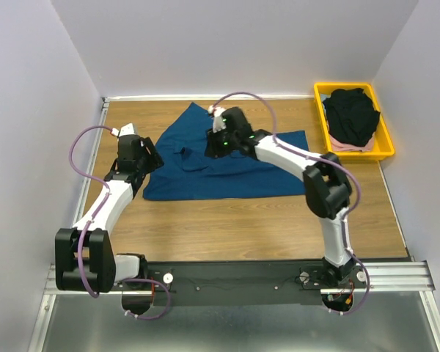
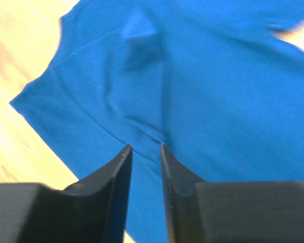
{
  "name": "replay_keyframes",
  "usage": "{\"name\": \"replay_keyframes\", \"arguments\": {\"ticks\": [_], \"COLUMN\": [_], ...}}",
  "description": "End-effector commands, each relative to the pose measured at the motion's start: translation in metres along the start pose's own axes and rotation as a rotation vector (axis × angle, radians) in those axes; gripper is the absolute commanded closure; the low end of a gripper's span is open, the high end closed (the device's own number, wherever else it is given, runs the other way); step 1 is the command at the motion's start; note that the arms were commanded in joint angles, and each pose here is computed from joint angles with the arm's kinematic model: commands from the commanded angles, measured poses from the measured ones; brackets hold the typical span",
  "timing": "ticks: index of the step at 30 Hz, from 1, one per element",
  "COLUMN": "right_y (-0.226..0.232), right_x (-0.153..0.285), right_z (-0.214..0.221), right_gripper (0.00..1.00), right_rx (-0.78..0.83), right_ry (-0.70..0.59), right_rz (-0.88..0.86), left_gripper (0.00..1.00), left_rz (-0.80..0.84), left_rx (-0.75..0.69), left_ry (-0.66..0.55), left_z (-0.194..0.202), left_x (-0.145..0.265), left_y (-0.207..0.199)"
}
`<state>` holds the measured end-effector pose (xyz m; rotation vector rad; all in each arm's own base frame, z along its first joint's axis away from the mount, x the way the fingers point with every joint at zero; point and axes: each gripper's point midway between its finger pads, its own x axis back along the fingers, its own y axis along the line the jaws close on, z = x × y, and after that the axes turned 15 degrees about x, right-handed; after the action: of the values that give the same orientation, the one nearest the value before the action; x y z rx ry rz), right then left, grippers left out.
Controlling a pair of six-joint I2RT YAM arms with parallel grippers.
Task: Fold and stack the t-shirts
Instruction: Fold the tshirt
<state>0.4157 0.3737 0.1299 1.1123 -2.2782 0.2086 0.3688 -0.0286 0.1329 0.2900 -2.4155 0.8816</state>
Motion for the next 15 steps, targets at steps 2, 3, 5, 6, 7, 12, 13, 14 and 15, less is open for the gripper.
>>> {"name": "replay_keyframes", "arguments": {"ticks": [2, 3, 5, 6, 7, 12, 13, 14, 15], "right_y": [0.043, 0.054, 0.061, 0.067, 0.069, 0.081, 0.082, 0.081, 0.081], "right_x": [-0.05, -0.062, -0.073, -0.077, -0.081, -0.105, -0.108, -0.113, -0.116], "right_z": [0.008, 0.018, 0.02, 0.014, 0.016, 0.03, 0.032, 0.032, 0.033], "right_gripper": [0.66, 0.68, 0.69, 0.69, 0.69, 0.68, 0.68, 0.67, 0.66], "right_rx": [0.152, 0.161, 0.171, 0.18, 0.185, 0.214, 0.219, 0.224, 0.226], "right_ry": [0.044, 0.064, 0.068, 0.055, 0.059, 0.081, 0.083, 0.083, 0.084], "right_rz": [-0.05, -0.068, -0.079, -0.086, -0.088, -0.069, -0.066, -0.051, -0.039], "left_gripper": [0.28, 0.28, 0.28, 0.28, 0.29, 0.3, 0.3, 0.3, 0.3], "left_rz": [-0.056, -0.057, -0.056, -0.051, -0.038, -0.036, -0.037, -0.034, -0.037], "left_rx": [-0.03, -0.034, -0.034, -0.023, -0.021, -0.012, -0.009, -0.011, -0.014], "left_ry": [-0.006, -0.006, -0.009, -0.011, -0.016, 0.014, 0.018, 0.022, 0.023], "left_z": [-0.002, -0.001, 0.0, 0.003, 0.001, 0.019, 0.021, 0.024, 0.025], "left_x": [0.003, 0.006, 0.01, 0.013, 0.015, 0.023, 0.025, 0.027, 0.029], "left_y": [0.012, 0.013, 0.015, 0.017, 0.014, 0.025, 0.026, 0.028, 0.03]}}
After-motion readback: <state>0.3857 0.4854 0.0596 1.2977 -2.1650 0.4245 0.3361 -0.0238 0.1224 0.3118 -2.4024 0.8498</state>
